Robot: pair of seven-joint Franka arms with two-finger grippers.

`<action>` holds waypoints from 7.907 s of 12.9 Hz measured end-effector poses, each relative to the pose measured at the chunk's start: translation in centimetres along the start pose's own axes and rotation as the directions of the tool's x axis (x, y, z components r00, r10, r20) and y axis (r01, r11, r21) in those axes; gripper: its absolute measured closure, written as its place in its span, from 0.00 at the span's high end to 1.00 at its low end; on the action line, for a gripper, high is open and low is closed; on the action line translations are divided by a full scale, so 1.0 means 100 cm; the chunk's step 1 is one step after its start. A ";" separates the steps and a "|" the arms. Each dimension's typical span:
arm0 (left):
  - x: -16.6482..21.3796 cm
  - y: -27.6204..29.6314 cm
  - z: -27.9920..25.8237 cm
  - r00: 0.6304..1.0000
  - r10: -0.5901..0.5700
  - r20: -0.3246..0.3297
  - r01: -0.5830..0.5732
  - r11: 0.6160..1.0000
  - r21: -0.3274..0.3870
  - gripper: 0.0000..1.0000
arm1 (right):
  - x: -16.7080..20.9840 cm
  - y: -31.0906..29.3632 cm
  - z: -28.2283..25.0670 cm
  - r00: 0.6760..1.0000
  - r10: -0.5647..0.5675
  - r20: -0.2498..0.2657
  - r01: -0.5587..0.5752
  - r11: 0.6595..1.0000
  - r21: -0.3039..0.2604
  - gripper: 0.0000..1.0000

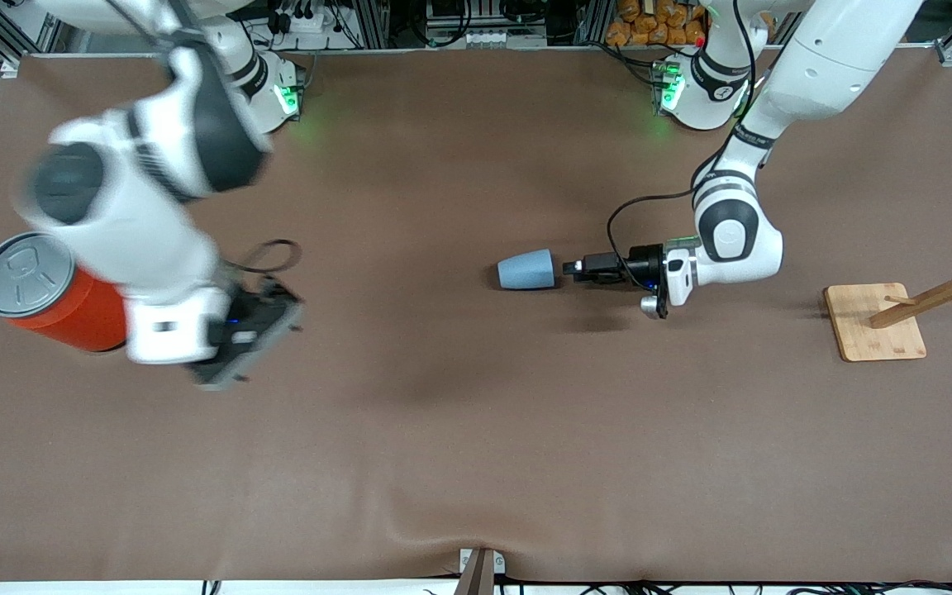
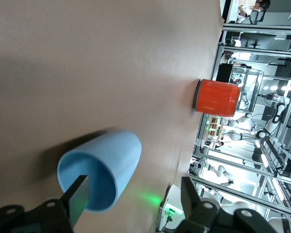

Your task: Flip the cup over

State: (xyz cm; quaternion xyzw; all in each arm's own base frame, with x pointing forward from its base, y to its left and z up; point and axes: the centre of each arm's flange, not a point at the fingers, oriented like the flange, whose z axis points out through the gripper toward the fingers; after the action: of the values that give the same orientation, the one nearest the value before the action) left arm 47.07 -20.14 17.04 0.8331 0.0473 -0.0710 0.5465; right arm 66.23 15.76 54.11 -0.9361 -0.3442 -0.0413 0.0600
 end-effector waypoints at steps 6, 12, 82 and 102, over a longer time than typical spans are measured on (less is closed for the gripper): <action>-0.021 -0.009 -0.002 1.000 0.009 -0.016 -0.009 1.000 0.008 0.76 | -0.120 0.098 -0.088 0.834 0.552 0.024 -0.552 0.832 0.053 1.00; -0.032 -0.016 0.025 0.999 0.006 -0.037 -0.005 1.000 0.023 0.72 | -0.166 0.032 -0.154 0.670 0.742 0.022 -0.739 0.670 -0.064 1.00; 0.086 0.104 -0.223 0.999 0.051 -0.014 -0.011 0.456 0.890 0.05 | -0.191 0.007 -0.157 0.675 0.736 0.053 -0.726 0.676 -0.129 1.00; 0.074 0.058 -0.121 0.963 0.172 -0.210 0.124 0.407 0.905 0.11 | -0.192 0.008 -0.157 0.673 0.738 0.052 -0.728 0.673 -0.129 1.00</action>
State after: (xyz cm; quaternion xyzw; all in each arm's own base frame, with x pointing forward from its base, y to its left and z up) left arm 56.02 -11.38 25.76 0.9973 0.0629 0.0367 -0.0068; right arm 51.59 0.69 67.32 -0.9980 0.0603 0.0162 0.0088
